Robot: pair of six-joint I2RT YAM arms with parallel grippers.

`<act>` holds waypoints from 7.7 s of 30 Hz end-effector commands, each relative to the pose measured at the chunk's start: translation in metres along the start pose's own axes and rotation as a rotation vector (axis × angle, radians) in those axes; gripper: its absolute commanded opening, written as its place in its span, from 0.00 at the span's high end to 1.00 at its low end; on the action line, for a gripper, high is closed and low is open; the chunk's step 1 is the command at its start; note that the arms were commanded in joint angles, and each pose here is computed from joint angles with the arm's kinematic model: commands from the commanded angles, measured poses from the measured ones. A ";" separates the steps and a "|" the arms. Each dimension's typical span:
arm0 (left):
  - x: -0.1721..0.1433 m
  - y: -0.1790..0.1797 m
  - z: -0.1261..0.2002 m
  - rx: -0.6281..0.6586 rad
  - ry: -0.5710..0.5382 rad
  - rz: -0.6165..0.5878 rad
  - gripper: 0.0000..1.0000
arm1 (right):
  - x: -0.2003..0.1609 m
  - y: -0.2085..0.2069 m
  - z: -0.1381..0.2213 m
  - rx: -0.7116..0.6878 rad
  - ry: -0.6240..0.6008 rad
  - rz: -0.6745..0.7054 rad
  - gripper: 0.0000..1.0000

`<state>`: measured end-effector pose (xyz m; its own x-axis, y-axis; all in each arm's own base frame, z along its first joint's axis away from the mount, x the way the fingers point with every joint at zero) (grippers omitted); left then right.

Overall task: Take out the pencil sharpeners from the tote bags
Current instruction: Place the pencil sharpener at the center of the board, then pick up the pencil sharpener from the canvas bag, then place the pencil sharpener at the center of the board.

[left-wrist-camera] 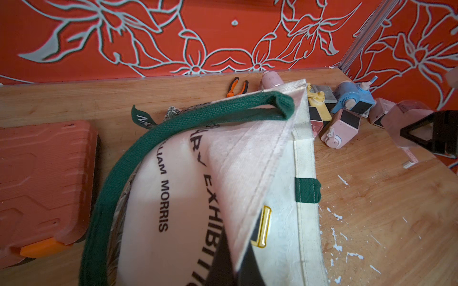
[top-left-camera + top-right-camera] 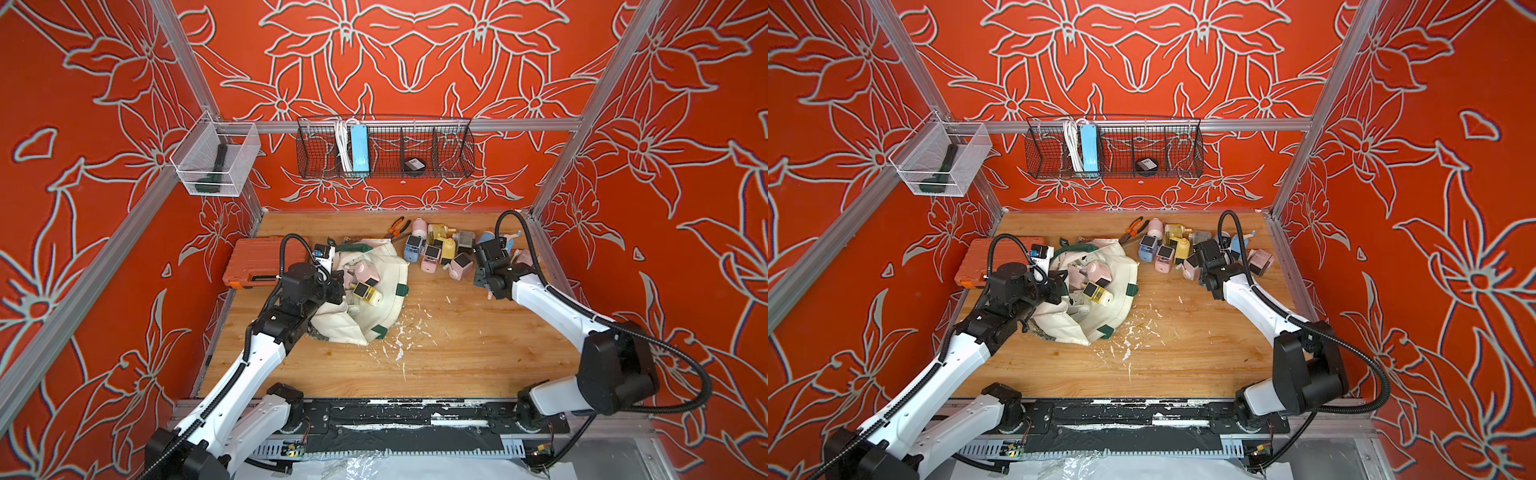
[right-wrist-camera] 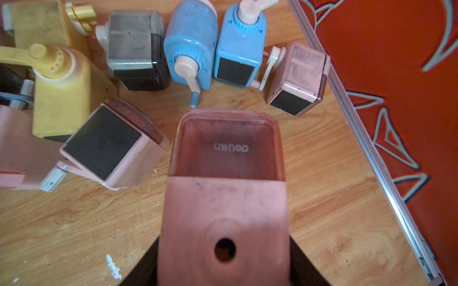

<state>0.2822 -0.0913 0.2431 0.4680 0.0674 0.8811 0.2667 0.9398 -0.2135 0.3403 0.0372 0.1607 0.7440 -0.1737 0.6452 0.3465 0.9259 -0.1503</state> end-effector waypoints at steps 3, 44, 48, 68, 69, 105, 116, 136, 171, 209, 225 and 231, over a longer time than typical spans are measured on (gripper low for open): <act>-0.011 -0.001 0.001 -0.003 0.036 0.007 1.00 | 0.016 0.007 -0.014 0.023 0.020 -0.045 0.57; -0.013 0.000 -0.002 -0.002 0.046 0.006 1.00 | 0.031 0.023 -0.040 0.073 0.102 -0.054 0.21; -0.013 0.000 -0.001 -0.003 0.045 0.006 1.00 | 0.046 0.019 -0.011 0.151 0.008 -0.089 0.19; -0.013 0.000 0.000 0.000 0.041 0.002 1.00 | -0.020 0.177 0.195 1.201 -0.176 0.202 0.35; -0.013 0.000 0.000 0.000 0.041 0.002 1.00 | -0.028 0.186 0.198 1.228 -0.153 0.235 0.34; -0.013 0.000 -0.001 0.002 0.045 0.003 1.00 | -0.103 0.332 0.098 0.984 -0.191 0.984 0.16; -0.013 0.001 -0.001 0.003 0.045 0.001 1.00 | -0.099 0.337 0.105 0.987 -0.208 0.973 0.39; -0.012 0.000 0.001 -0.002 0.036 0.002 1.00 | -0.067 0.268 0.185 1.148 -0.322 0.733 0.61; -0.010 -0.003 0.004 -0.019 0.025 0.006 1.00 | 0.051 -0.039 0.046 0.119 -0.332 -0.203 0.65; -0.011 -0.003 0.002 -0.014 0.032 0.002 1.00 | 0.033 -0.036 -0.074 0.047 -0.072 -0.201 0.56; -0.011 -0.003 0.002 -0.010 0.032 0.001 1.00 | 0.037 -0.035 -0.065 0.082 -0.076 -0.192 0.34; -0.012 -0.003 0.002 -0.010 0.032 0.000 1.00 | 0.044 -0.039 -0.049 0.099 -0.106 -0.200 0.30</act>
<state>0.2802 -0.0929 0.2432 0.4661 0.0645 0.8824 0.2738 0.9379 -0.2132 0.3843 -0.0230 0.1298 0.6449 -0.3298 0.6894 0.4300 0.9024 0.0294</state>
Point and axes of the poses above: each gripper's point midway between its finger pads, its own z axis back along the fingers, its own y axis along the line the jaws close on, x = y × z, the point moved 4 cm from there along z, back along the fingers, and after that the axes turned 3 degrees about z, right-handed, at the moved point
